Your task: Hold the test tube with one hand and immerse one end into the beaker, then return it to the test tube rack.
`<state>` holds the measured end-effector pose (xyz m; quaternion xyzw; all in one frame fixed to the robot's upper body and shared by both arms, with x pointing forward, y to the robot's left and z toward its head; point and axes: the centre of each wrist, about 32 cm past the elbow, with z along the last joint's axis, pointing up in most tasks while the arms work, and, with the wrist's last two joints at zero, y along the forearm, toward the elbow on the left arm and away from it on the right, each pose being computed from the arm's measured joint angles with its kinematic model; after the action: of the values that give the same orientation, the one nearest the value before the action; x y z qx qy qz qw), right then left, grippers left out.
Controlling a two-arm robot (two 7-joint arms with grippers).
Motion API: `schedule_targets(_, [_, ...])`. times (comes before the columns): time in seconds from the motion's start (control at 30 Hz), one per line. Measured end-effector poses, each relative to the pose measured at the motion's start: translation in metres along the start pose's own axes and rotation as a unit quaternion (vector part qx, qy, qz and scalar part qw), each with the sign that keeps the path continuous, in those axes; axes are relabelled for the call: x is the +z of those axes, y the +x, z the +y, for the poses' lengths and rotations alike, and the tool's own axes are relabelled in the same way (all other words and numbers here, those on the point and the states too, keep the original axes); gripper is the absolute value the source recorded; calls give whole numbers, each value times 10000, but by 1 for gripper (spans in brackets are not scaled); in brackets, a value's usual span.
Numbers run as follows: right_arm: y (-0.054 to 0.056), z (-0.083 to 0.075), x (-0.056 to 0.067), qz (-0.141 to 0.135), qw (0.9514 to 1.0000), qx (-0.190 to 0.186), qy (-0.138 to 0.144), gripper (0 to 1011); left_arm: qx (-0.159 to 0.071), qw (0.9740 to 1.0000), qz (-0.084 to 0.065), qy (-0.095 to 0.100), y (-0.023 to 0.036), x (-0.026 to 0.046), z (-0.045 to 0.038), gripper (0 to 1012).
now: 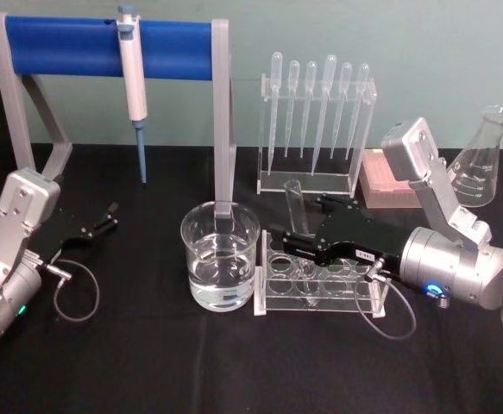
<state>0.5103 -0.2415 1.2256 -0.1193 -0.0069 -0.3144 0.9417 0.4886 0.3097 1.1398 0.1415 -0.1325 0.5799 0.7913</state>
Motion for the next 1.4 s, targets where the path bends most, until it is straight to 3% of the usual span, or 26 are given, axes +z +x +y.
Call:
schedule_targets(0.23, [12, 29, 1, -65, 9999, -24, -96, 508, 0, 10000, 0, 0, 0, 0, 0, 1000])
schedule_targets(0.53, [2, 30, 7, -124, 9999, -80, -8, 235, 0, 10000, 0, 0, 0, 0, 0, 1000])
schedule_targets(0.87, [-35, -47, 68, -47, 9986, -184, 496, 225, 0, 10000, 0, 0, 0, 0, 0, 1000])
schedule_targets(1.13, [-123, -139, 184, -66, 9937, -319, 1073, 225, 0, 10000, 0, 0, 0, 0, 0, 1000])
schedule_targets(1.4, [-173, -210, 233, -154, 9899, -445, 1337, 225, 0, 10000, 0, 0, 0, 0, 0, 1000])
